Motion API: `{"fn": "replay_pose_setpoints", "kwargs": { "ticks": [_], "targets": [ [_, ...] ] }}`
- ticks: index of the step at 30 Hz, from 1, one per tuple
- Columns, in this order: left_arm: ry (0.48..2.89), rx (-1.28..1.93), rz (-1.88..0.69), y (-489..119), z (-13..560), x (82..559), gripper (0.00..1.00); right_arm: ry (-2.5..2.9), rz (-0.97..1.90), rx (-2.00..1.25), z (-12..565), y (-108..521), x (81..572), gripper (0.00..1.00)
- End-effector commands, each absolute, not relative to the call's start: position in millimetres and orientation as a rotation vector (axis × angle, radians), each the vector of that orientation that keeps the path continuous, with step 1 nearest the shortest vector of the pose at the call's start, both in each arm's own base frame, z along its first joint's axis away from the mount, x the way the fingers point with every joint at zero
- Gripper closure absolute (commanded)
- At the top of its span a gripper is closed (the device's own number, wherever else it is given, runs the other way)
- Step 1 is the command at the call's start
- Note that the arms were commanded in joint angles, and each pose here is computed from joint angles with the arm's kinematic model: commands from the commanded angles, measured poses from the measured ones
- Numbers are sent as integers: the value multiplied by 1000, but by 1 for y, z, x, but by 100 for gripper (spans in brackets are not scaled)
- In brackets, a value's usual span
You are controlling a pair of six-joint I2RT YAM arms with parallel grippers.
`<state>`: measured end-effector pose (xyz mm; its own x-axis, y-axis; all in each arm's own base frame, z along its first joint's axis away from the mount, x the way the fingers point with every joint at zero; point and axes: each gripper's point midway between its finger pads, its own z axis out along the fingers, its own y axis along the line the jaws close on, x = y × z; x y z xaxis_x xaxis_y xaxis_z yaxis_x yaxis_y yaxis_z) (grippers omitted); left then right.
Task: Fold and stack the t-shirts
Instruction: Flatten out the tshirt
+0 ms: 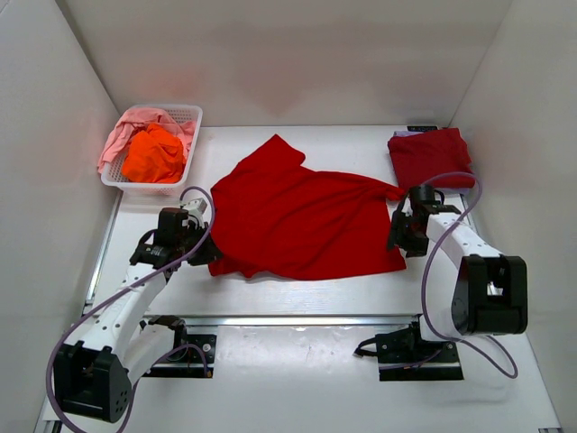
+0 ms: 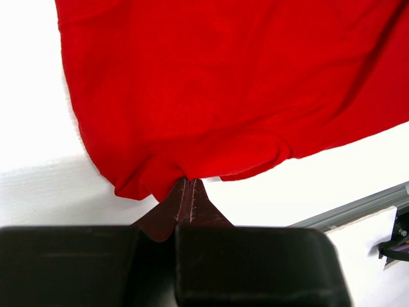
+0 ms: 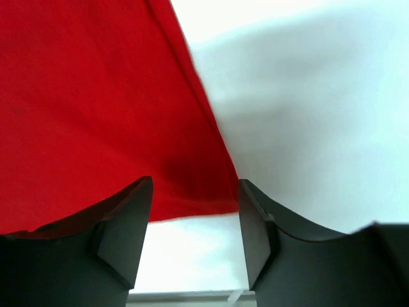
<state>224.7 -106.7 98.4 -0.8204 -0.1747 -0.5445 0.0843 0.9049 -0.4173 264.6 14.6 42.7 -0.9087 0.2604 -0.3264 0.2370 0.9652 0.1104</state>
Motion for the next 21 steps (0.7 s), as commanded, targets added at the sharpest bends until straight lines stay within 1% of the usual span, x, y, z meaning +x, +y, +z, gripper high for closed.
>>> {"fn": "replay_pose_setpoints", "kwargs": {
  "ticks": [1, 2, 4, 6, 7, 9, 10, 12, 13, 14, 17, 19, 21],
  "targets": [
    [2426, -46, -606, -111, 105, 226, 100, 2719, 121, 442, 43, 10, 261, 35],
    [2427, -34, -609, -113, 105, 225, 100, 2731, 125, 433, 39, 12, 256, 33],
    [2422, -32, -611, -113, 107, 225, 100, 2730, 130, 444, 36, 10, 257, 31],
    [2422, -35, -612, -112, 107, 225, 100, 2754, 132, 474, 28, 10, 251, 36],
    [2416, -34, -613, -112, 108, 226, 100, 2759, 136, 475, 27, 11, 250, 36],
    [2416, -38, -611, -112, 108, 225, 100, 2763, 128, 489, 25, 12, 248, 44],
    [2417, -40, -611, -111, 107, 224, 100, 2757, 135, 502, 27, 13, 246, 49],
    [2408, -34, -613, -112, 109, 225, 100, 2746, 169, 499, 28, 18, 247, 67],
    [2402, -39, -612, -112, 110, 226, 100, 2749, 172, 505, 29, 18, 244, 95],
    [2411, -39, -613, -112, 108, 225, 100, 2743, 170, 518, 30, 18, 244, 100],
    [2399, -44, -612, -110, 111, 228, 100, 2725, 180, 491, 39, 21, 247, 100],
    [2398, -41, -645, -115, 117, 231, 100, 2677, 182, 469, 61, 21, 259, 100],
    [2338, -44, -640, -114, 148, 250, 100, 2624, 205, 409, 87, 24, 275, 100]
  ]
}}
